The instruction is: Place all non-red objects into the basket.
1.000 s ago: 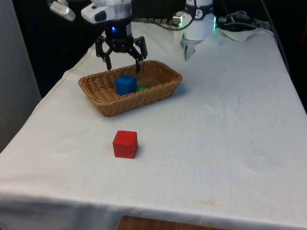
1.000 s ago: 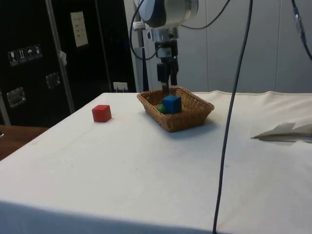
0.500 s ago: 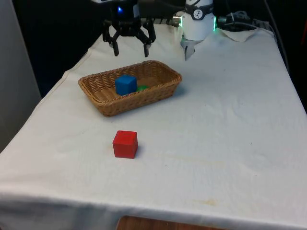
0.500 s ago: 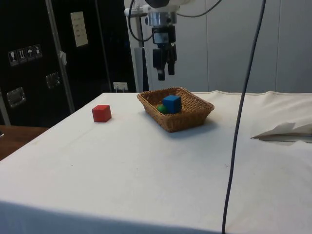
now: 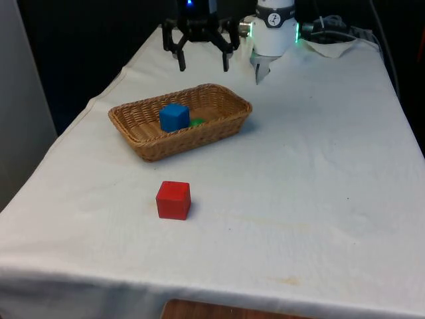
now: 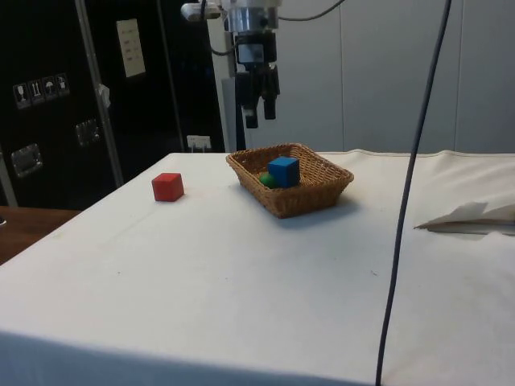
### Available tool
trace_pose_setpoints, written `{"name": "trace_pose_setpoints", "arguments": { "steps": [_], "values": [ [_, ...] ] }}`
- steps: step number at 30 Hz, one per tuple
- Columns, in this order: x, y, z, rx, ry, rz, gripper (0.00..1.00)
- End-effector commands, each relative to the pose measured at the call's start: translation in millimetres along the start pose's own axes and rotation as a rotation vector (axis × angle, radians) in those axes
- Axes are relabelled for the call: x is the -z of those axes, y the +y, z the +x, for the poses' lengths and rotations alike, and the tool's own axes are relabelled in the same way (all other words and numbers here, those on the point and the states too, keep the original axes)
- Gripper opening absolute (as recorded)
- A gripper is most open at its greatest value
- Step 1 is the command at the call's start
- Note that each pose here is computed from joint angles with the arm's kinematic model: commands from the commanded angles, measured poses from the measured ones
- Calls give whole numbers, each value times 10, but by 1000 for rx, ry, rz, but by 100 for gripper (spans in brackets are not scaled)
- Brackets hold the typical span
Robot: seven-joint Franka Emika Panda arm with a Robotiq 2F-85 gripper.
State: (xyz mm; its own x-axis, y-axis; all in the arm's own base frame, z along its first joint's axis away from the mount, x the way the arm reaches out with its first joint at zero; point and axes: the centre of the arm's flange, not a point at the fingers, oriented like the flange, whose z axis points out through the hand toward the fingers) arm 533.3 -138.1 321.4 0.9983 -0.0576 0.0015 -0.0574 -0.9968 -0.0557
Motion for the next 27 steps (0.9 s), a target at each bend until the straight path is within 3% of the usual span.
{"name": "trace_pose_setpoints", "arguments": {
  "steps": [1, 4, 5, 12, 13, 27],
  "values": [
    [14, -49, 6, -3, -5, -8, 100],
    [27, -162, 30, -1, -4, -6, 100],
    [16, -119, 22, 3, 0, 2, 100],
    [35, -508, 112, 10, 2, 1, 100],
    [29, -465, 99, 11, 5, 11, 100],
    [3, -1000, 178, 27, 4, 13, 100]
  ]
}}
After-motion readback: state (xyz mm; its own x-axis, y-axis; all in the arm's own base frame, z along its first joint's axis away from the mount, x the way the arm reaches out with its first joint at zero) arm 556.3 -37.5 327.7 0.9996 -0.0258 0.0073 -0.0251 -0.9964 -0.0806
